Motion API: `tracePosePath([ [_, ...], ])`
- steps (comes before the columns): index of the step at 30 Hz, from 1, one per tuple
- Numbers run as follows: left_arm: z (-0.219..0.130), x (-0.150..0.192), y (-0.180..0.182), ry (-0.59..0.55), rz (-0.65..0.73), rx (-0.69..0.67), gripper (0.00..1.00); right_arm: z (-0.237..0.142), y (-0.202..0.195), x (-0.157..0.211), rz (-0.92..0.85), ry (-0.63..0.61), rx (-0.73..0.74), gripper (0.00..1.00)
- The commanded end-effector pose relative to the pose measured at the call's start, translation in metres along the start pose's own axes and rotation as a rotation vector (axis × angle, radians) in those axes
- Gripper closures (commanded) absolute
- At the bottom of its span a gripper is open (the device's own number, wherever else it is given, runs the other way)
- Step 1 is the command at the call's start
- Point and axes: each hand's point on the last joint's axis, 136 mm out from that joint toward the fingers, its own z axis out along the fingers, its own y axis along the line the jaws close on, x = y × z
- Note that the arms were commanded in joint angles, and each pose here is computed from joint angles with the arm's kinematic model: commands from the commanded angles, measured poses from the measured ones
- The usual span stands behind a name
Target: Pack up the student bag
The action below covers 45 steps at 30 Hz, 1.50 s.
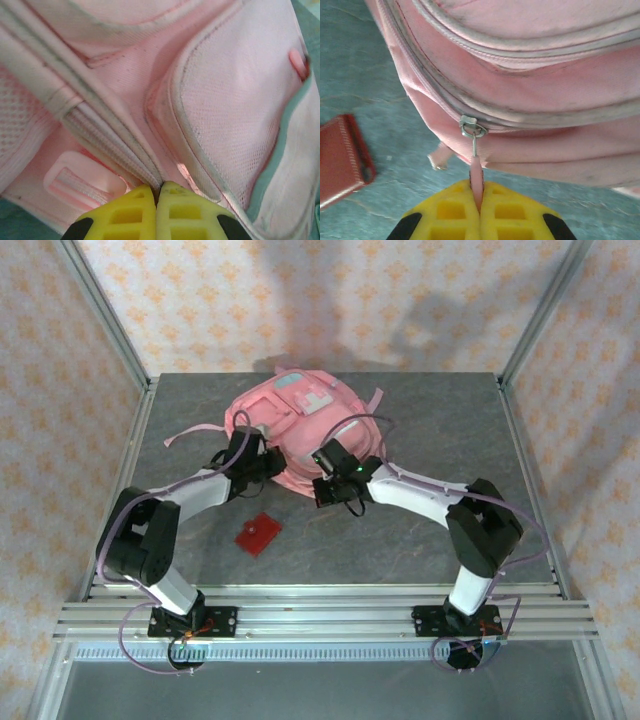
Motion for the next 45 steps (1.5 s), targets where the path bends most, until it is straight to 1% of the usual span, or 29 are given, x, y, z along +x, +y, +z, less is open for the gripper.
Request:
tracePosePath([
  [1, -0.013, -0.031, 0.028, -0.115, 0.025, -0.116, 1.0, -0.001, 0.002, -0.006, 0.051, -0.003, -0.01, 1.0],
  [4, -0.013, -0.028, 0.03, -0.103, 0.01, -0.124, 1.0, -0.003, 0.009, -0.015, 0.071, -0.028, -0.036, 1.0],
  [5, -0.013, -0.026, 0.03, -0.102, -0.001, -0.121, 0.93, -0.002, 0.009, -0.015, 0.074, -0.024, -0.039, 1.0],
  [8, -0.016, -0.018, 0.02, -0.104, -0.048, -0.073, 0.6, 0.004, 0.01, -0.013, 0.072, -0.008, -0.04, 1.0],
  [10, -0.016, -0.007, 0.008, -0.095, -0.065, -0.045, 0.49, 0.006, 0.01, -0.012, 0.066, -0.005, -0.042, 1.0],
  [14, -0.012, 0.023, -0.006, -0.059, -0.113, -0.019, 0.38, 0.004, 0.013, -0.016, 0.06, -0.018, -0.051, 1.0],
  [16, -0.008, 0.036, -0.011, -0.049, -0.138, -0.002, 0.34, 0.003, 0.015, -0.017, 0.059, -0.024, -0.065, 1.0],
  [19, 0.0, 0.045, -0.013, -0.047, -0.158, 0.001, 0.33, 0.003, 0.016, -0.016, 0.059, -0.028, -0.075, 1.0],
  [21, 0.007, 0.045, -0.016, -0.057, -0.166, 0.003, 0.34, 0.006, 0.014, -0.013, 0.056, -0.022, -0.071, 1.0],
  [22, 0.01, 0.043, -0.016, -0.066, -0.17, -0.003, 0.37, 0.007, 0.013, -0.011, 0.053, -0.018, -0.07, 1.0],
  [23, 0.013, 0.042, -0.014, -0.075, -0.176, -0.016, 0.52, 0.008, 0.012, -0.01, 0.052, -0.017, -0.065, 1.0],
  [24, 0.015, 0.041, -0.013, -0.081, -0.177, -0.017, 0.7, 0.009, 0.01, -0.01, 0.053, -0.019, -0.055, 1.0],
  [25, 0.017, 0.039, -0.012, -0.089, -0.179, -0.023, 0.87, 0.009, 0.007, -0.01, 0.054, -0.023, -0.041, 1.0],
  [26, 0.019, 0.039, -0.011, -0.088, -0.182, -0.031, 0.98, 0.01, 0.003, -0.009, 0.055, -0.024, -0.02, 1.0],
  [27, 0.02, 0.039, -0.011, -0.086, -0.18, -0.029, 1.0, 0.011, -0.002, -0.01, 0.06, -0.025, 0.005, 1.0],
  [31, 0.018, 0.04, -0.008, -0.082, -0.16, -0.043, 1.0, 0.009, -0.038, -0.006, 0.117, -0.018, 0.098, 1.0],
  [38, 0.002, 0.038, 0.0, -0.094, -0.13, -0.05, 1.0, 0.0, -0.143, 0.009, 0.29, -0.013, 0.325, 1.0],
  [40, 0.0, 0.037, 0.001, -0.096, -0.121, -0.053, 1.0, -0.006, -0.17, 0.008, 0.334, -0.036, 0.396, 1.0],
  [43, -0.003, 0.034, 0.0, -0.097, -0.106, -0.049, 1.0, -0.021, -0.2, -0.002, 0.404, -0.106, 0.476, 1.0],
  [45, -0.003, 0.033, -0.001, -0.095, -0.095, -0.05, 1.0, -0.028, -0.204, -0.012, 0.425, -0.144, 0.456, 1.0],
])
